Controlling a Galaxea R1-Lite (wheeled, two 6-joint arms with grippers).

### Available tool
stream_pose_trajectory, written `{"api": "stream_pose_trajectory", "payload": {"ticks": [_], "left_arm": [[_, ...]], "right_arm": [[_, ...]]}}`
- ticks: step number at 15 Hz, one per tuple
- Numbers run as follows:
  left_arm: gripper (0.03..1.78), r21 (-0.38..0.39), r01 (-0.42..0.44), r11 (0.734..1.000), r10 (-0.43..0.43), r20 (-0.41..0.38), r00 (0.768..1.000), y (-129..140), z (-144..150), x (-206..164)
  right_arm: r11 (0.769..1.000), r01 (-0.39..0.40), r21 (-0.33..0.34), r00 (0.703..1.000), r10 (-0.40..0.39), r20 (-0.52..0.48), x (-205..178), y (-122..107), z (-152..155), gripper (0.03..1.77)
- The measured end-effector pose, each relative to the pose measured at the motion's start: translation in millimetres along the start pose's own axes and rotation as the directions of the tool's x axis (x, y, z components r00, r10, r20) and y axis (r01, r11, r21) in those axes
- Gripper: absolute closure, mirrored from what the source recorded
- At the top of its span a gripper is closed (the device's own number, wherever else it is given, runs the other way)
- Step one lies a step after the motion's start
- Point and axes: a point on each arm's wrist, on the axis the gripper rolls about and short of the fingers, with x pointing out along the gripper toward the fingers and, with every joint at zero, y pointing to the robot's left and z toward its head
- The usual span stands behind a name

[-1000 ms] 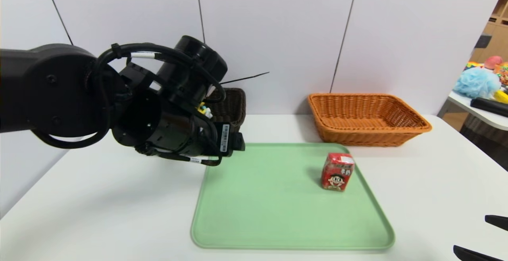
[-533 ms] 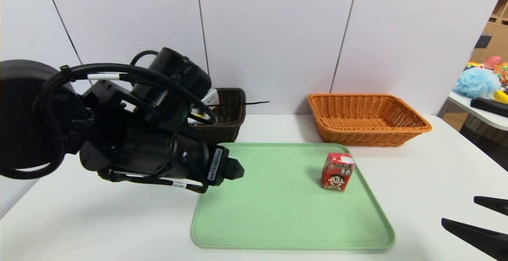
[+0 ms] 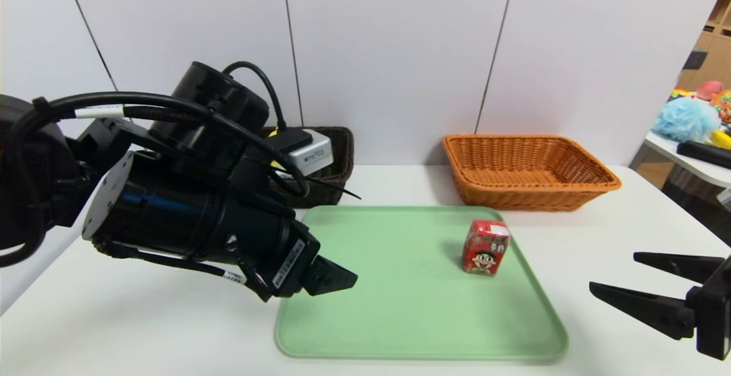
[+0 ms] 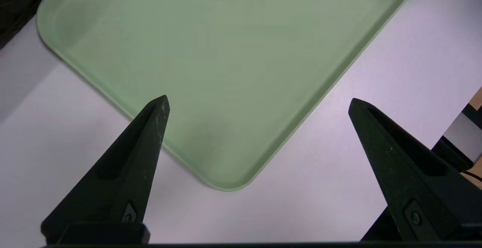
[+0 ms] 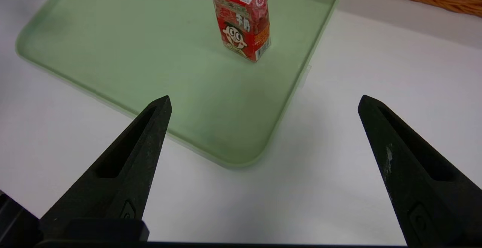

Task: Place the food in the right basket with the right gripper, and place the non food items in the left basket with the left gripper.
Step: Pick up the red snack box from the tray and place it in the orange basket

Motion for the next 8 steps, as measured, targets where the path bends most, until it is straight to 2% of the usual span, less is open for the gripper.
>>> {"api": "stream_pose_trajectory", "payload": {"ticks": [2, 5, 8], "left_arm": [[0.12, 0.009, -0.001, 1.000, 0.001, 0.034, 0.999, 0.7, 3.5, 1.3], [0.12, 0.012, -0.002, 1.000, 0.002, 0.030, 1.000, 1.5, 3.5, 3.8], [0.12, 0.011, -0.004, 1.000, 0.004, 0.022, 1.000, 2.2, 3.3, 6.8]], "right_arm": [[0.999, -0.031, -0.028, 1.000, 0.031, -0.004, 12.1, 1.6, 0.6, 0.09], [0.995, -0.081, -0.064, 0.997, 0.081, 0.006, 33.7, 5.8, 1.2, 0.09], [0.991, -0.094, -0.093, 0.994, 0.099, 0.055, 57.7, 4.2, 0.1, 0.09]]}}
